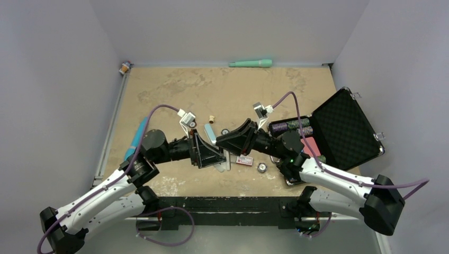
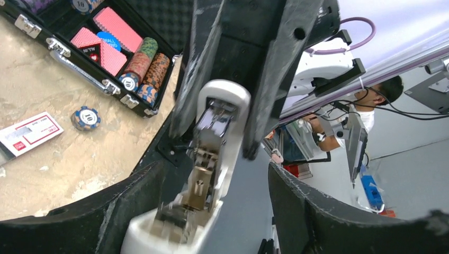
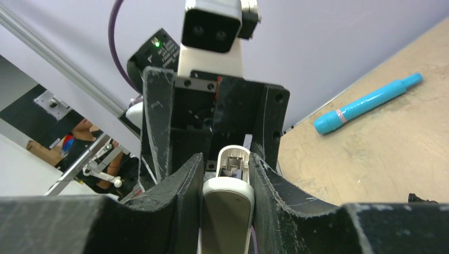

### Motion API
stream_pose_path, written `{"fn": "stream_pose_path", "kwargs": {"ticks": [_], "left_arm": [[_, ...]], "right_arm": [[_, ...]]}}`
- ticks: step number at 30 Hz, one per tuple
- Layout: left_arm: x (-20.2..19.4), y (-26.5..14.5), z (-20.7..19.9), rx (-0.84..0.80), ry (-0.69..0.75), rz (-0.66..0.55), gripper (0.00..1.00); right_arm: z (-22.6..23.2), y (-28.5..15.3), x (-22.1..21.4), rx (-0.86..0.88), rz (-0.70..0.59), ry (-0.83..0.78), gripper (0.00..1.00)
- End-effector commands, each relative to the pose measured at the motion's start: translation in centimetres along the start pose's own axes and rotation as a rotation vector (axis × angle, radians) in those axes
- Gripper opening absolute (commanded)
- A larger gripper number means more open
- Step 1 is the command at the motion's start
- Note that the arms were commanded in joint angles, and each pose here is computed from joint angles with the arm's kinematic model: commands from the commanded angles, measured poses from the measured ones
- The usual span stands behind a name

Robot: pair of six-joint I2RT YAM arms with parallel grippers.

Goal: Unload the staples from the stapler

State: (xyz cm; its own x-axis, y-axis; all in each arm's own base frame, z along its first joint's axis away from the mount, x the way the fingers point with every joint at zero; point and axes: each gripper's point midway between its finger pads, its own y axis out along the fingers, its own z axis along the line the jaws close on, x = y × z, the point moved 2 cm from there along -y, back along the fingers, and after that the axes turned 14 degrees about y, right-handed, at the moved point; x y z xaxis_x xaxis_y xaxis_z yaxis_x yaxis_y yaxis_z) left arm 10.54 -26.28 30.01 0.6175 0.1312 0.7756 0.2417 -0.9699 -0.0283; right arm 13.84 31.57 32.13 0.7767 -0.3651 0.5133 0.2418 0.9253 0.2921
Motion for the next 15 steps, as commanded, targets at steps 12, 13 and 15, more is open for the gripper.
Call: {"fn": "stream_pose_path", "kwargs": {"ticks": [12, 13, 15], "left_arm": [[-1.6, 0.2, 0.8, -0.055, -0.006, -0.019, 0.61], [-1.6, 0.3, 0.7, -0.062, -0.006, -0.026, 0.59], [-1.4, 0.3, 0.5, -0.083, -0.010, -0.046, 0.56]], "right_arm": [[3.3, 1.5, 4.1, 0.043, -0.152, 0.003, 0.00], [3.3, 1.5, 4.1, 0.042, -0.154, 0.007, 0.00], [3.2, 1.5, 4.2, 0.044, -0.163, 0.016, 0.00]]}}
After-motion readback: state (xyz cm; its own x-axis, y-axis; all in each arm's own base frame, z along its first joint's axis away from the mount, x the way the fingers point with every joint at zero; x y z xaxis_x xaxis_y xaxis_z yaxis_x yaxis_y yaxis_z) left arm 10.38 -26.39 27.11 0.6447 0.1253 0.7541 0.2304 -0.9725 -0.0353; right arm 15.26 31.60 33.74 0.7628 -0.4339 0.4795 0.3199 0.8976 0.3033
